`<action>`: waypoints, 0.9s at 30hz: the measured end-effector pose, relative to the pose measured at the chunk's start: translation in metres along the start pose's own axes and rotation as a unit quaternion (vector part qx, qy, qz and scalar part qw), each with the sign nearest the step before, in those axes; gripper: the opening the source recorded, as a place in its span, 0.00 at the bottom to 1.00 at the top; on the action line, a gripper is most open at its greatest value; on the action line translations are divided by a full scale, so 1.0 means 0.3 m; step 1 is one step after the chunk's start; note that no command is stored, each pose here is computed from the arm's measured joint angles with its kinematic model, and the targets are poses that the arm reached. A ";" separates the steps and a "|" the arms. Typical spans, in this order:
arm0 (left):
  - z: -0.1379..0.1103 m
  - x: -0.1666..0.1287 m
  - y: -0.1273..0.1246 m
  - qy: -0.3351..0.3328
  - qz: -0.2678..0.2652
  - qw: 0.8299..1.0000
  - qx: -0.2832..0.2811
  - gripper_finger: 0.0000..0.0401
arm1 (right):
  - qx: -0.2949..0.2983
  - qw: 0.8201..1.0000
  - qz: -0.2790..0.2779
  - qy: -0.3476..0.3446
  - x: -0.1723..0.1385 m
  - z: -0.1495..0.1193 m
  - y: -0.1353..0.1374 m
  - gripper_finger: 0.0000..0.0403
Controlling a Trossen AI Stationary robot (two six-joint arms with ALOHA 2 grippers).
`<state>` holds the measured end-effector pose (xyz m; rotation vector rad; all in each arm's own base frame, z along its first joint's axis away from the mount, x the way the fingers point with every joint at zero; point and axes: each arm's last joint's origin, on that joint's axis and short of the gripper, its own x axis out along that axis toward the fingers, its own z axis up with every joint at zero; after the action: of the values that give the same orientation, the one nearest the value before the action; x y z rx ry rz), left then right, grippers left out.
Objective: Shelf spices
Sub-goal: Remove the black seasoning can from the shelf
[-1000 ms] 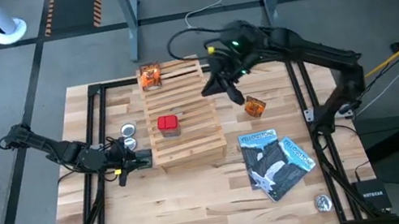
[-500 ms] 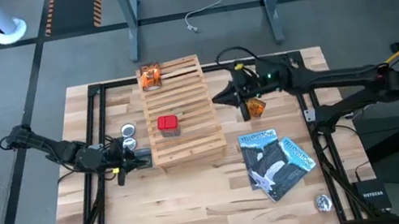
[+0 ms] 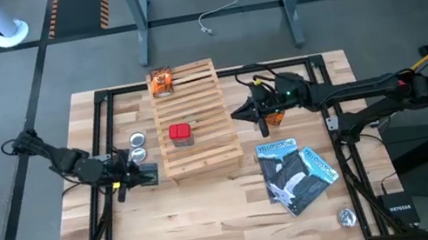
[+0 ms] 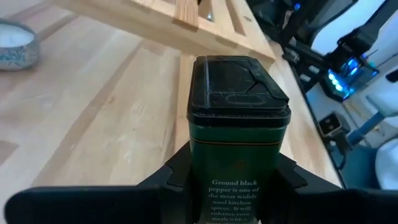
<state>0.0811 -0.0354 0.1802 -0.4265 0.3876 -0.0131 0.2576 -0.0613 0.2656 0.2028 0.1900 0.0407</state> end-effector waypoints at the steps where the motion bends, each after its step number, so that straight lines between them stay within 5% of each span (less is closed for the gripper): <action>1: 0.003 -0.005 0.000 0.005 0.003 1.000 0.003 0.25 | 0.004 1.000 -0.001 0.006 0.000 -0.004 -0.001 0.08; 27: 0.034 -0.042 0.005 0.005 0.051 0.998 0.042 0.25 | 0.025 0.997 -0.009 0.066 -0.003 -0.044 -0.005 0.08</action>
<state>0.0731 -0.0287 0.1927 -0.3228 0.4164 0.0673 0.2541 -0.0603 0.2526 0.2490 0.3257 0.0314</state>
